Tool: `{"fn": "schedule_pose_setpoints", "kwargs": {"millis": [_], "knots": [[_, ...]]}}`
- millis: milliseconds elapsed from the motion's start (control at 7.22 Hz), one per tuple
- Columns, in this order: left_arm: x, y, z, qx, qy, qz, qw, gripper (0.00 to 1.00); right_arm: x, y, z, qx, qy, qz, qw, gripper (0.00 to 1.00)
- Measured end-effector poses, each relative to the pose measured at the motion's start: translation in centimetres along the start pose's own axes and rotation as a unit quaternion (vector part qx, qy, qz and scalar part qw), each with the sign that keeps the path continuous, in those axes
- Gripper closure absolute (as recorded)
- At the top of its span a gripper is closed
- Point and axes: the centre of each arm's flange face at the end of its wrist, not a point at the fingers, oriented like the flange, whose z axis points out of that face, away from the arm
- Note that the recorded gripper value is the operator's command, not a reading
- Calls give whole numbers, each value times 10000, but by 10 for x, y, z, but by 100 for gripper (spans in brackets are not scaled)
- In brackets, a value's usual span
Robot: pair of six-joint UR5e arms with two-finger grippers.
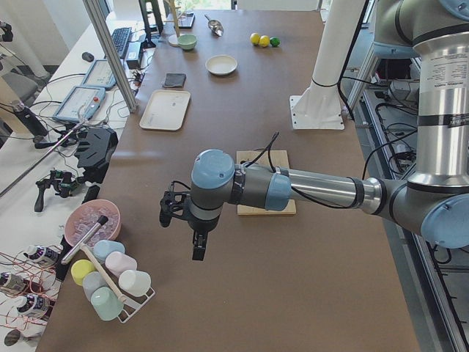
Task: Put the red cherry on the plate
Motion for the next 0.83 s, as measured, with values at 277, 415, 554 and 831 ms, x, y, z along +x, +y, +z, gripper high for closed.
{"fn": "schedule_pose_setpoints", "kwargs": {"millis": [277, 415, 554, 831], "knots": [[0, 1, 1, -7, 1, 7, 10000, 2, -1, -1, -1, 8, 1, 11, 10000, 0], [1, 1, 1, -5, 3, 15, 10000, 2, -1, -1, -1, 16, 4, 19, 10000, 0], [1, 1, 2, -6, 5, 20, 10000, 2, -1, -2, -2, 23, 8, 21, 10000, 0], [1, 1, 2, -3, 11, 27, 10000, 2, -1, -3, -2, 26, 12, 16, 10000, 0]]}}
